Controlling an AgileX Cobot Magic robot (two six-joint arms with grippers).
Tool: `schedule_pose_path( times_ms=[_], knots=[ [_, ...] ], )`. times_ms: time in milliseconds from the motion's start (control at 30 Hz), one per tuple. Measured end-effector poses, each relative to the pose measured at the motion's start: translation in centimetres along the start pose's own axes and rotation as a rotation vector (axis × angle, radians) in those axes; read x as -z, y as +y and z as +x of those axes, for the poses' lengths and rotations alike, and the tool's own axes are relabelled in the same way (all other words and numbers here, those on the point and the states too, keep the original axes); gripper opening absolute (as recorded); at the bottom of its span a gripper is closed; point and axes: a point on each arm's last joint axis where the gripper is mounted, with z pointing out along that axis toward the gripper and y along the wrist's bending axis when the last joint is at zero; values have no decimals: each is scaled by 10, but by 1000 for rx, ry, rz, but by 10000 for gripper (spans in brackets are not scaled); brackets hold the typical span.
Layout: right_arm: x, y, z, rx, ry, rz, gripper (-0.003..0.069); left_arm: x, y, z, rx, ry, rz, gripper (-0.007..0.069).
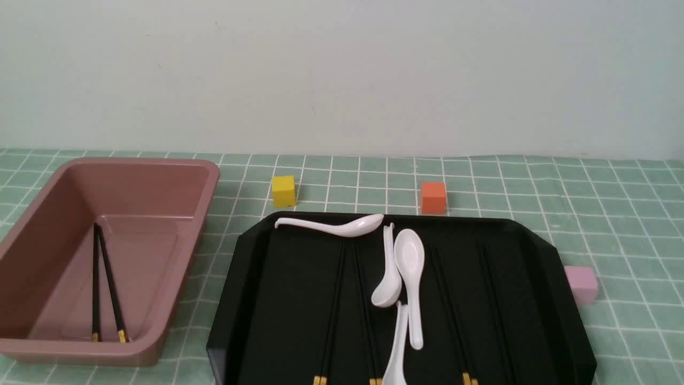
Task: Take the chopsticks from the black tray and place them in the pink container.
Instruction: 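Reach over to the black tray and grasp a pair of chopsticks with the left gripper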
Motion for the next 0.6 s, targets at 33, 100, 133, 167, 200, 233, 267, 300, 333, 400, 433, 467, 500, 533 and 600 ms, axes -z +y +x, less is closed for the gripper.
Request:
schedule_pose_path(
  times_ms=[33,100,133,167,200,233,267,300,333,400,433,467,500,533,600],
  knots=[
    [0,0,0,0,0,0,240,0,0,0,0,0,0,73],
    [0,0,0,0,0,0,240,0,0,0,0,0,0,77],
    [0,0,0,0,0,0,240,0,0,0,0,0,0,78],
    [0,0,0,0,0,0,240,0,0,0,0,0,0,79],
    [0,0,0,0,0,0,240,0,0,0,-1,0,0,81],
    [0,0,0,0,0,0,240,0,0,0,-1,0,0,82],
    [0,0,0,0,0,0,240,0,0,0,-1,0,0,83],
    [0,0,0,0,0,0,240,0,0,0,-1,0,0,85],
    [0,0,0,0,0,0,240,0,0,0,-1,0,0,86],
    [0,0,0,0,0,0,240,0,0,0,-2,0,-1,90],
    [0,0,0,0,0,0,240,0,0,0,-2,0,-1,92],
    [0,0,0,0,0,0,240,0,0,0,-2,0,-1,93],
    [0,0,0,0,0,0,240,0,0,0,-2,0,-1,93],
    [0,0,0,0,0,0,240,0,0,0,-2,0,-1,93],
    [0,0,0,0,0,0,240,0,0,0,-2,0,-1,94]
  ],
)
